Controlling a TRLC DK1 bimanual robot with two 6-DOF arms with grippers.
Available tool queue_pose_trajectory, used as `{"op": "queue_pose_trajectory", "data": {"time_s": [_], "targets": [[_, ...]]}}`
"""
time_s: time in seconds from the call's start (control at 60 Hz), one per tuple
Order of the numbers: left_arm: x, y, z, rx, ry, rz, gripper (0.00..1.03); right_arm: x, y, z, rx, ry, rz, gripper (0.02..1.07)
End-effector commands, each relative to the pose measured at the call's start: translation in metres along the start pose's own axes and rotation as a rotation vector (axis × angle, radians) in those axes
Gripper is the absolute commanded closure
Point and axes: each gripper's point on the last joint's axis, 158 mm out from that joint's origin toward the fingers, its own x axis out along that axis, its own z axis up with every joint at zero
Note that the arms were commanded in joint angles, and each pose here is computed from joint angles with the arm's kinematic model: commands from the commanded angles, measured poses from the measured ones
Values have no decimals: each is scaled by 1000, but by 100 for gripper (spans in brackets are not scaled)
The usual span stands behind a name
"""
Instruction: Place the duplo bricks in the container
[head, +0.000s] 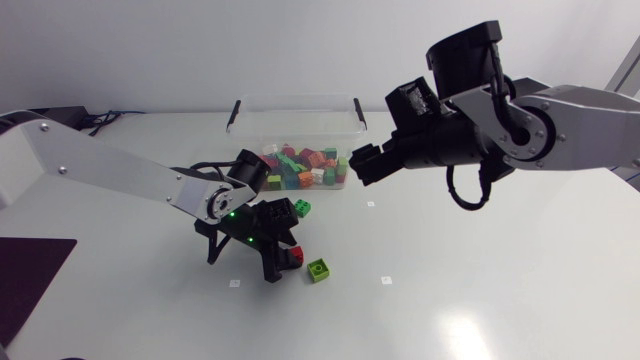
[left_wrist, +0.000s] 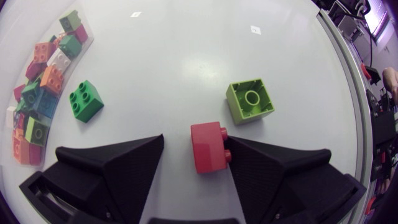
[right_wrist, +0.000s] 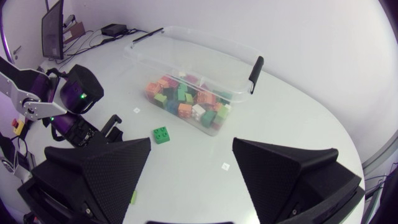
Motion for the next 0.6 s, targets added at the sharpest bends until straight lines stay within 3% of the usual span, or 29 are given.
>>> {"op": "queue_pose_trajectory", "data": {"time_s": [0.0,0.033,0.283,0.583], "targets": [[10,-1,1,-20,8,-14,62,1,10,-19,-8,30,27,11],[10,-2,1,-21,7,-16,66,3,13,-27,-5,46,35,11],[4,-2,0,-21,3,-10,68,20,43,-81,-17,169,93,11],[-38,13,3,-47,-45,72,69,48,80,-124,-69,317,141,11]]}}
